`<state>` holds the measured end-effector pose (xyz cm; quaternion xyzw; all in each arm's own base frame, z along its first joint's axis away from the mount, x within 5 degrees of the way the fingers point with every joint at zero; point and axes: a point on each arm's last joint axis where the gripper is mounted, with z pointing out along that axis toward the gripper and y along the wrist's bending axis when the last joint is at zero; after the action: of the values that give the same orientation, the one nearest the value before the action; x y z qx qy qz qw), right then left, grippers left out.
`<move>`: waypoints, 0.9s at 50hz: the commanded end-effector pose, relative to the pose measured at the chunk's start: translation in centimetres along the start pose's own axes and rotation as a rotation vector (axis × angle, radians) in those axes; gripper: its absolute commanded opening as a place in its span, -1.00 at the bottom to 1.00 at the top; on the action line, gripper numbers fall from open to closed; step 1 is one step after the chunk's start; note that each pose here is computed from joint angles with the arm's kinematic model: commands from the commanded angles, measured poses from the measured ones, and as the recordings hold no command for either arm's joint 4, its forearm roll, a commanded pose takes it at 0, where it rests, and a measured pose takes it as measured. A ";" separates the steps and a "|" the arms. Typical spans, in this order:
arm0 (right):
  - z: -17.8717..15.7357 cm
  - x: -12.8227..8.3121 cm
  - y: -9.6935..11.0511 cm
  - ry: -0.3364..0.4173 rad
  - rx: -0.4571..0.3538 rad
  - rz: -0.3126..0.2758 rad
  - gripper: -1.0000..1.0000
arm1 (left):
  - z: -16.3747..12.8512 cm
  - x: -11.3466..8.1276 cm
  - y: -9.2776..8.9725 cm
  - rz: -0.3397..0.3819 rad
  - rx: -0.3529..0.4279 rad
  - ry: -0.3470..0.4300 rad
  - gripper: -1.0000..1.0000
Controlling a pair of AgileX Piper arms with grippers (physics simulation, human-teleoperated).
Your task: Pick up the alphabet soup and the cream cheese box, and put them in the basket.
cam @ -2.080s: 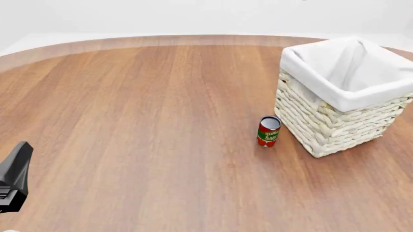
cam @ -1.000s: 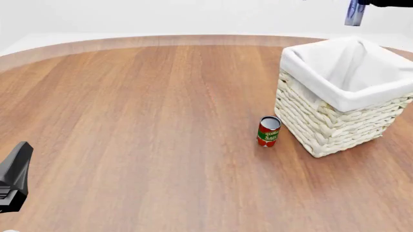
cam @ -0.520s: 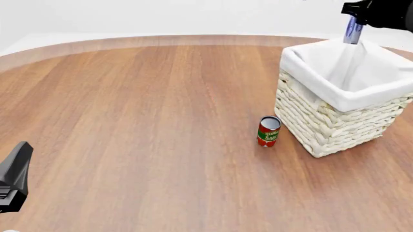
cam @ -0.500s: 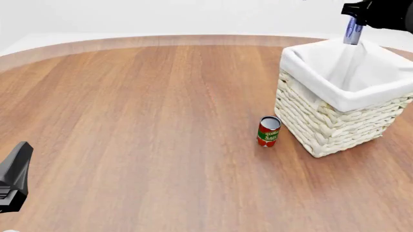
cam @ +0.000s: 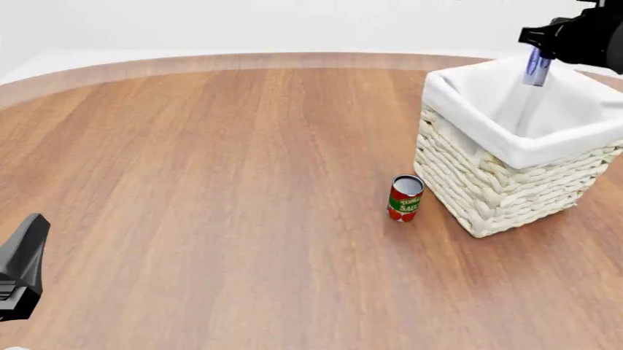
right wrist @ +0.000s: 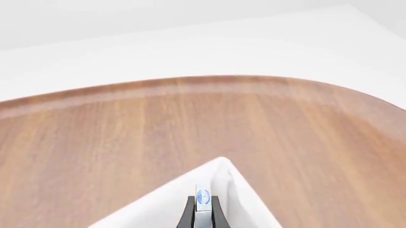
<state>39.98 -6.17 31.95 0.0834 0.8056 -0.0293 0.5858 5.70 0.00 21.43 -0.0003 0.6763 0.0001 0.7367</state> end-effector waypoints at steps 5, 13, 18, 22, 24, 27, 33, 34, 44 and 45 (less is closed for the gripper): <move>0.5 0.4 -1.0 -0.001 0.022 0.004 -1.00 | 0.0 0.0 0.0 0.000 0.000 0.000 1.00; 1.0 0.9 -1.3 0.005 0.030 0.002 -1.00 | 0.0 0.0 0.0 0.000 0.000 0.000 1.00; 1.3 1.1 -1.8 0.008 0.041 0.003 -1.00 | 0.0 0.0 0.0 0.000 0.000 0.000 1.00; 1.5 1.2 -1.9 0.011 0.043 0.001 -1.00 | 0.0 0.0 0.0 0.000 0.000 0.000 1.00; 1.5 1.3 -1.9 0.009 0.043 0.000 -1.00 | 0.0 0.0 0.0 0.000 0.000 0.000 1.00; 1.6 1.4 -2.2 0.012 0.049 -0.001 -1.00 | 0.0 0.0 0.0 0.000 0.000 0.000 1.00; 1.8 1.6 -2.5 0.017 0.057 -0.002 -1.00 | 0.0 0.0 0.0 0.000 0.000 0.000 1.00; 1.8 1.6 -2.6 0.016 0.057 0.000 -1.00 | 0.0 0.0 0.0 0.000 0.000 0.000 1.00; 2.3 2.7 -2.6 0.028 0.058 0.008 -1.00 | 0.0 0.0 0.0 0.000 0.000 0.000 1.00; 2.3 2.7 -2.7 0.029 0.059 0.006 -1.00 | 0.0 0.0 0.0 0.000 0.000 0.000 1.00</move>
<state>40.79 -8.65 28.94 0.0980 0.8143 -0.0510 0.5699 5.70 0.00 21.43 -0.0003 0.6763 0.0001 0.7367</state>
